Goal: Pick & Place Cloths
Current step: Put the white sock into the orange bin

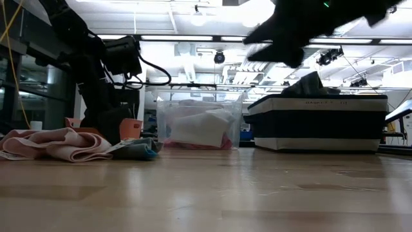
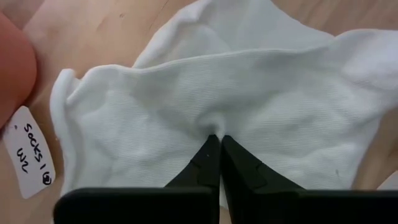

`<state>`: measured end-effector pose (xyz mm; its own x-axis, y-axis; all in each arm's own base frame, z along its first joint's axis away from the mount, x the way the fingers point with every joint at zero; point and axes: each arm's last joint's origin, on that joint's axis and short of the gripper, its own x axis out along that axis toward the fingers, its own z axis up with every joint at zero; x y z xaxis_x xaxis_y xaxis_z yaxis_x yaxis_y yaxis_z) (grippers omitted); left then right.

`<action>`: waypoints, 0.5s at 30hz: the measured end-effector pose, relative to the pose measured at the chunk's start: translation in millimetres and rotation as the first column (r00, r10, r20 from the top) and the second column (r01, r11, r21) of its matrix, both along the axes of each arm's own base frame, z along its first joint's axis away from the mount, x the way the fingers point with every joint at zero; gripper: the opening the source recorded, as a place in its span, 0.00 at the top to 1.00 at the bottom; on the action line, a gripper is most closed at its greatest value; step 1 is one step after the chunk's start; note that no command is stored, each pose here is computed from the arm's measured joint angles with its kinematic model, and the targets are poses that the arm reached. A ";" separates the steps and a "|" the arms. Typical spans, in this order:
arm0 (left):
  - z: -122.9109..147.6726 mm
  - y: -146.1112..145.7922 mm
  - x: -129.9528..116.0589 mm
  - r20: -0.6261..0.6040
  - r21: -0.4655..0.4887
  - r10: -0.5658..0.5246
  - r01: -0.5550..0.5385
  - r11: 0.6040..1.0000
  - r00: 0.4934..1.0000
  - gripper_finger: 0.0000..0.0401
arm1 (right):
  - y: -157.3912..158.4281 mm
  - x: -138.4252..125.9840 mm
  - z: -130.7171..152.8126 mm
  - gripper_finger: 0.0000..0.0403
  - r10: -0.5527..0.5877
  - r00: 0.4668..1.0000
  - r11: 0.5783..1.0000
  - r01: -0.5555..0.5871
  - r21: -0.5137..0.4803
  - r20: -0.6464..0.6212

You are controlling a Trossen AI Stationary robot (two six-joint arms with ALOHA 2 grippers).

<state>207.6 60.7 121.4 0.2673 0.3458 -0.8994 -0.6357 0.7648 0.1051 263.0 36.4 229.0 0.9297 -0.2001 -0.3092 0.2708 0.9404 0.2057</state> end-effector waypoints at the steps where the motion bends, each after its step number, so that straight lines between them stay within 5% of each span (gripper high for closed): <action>1: -0.1 0.0 -0.1 0.000 -0.001 0.000 0.000 1.000 1.000 1.00 | -0.4 -6.7 -6.3 0.33 -0.007 1.000 1.000 0.007 0.013 0.013; 15: -0.2 0.0 1.1 0.022 -0.011 0.002 -0.002 1.000 1.000 1.00 | -12.9 -85.0 -53.1 0.33 -0.051 0.966 0.993 0.022 0.116 0.254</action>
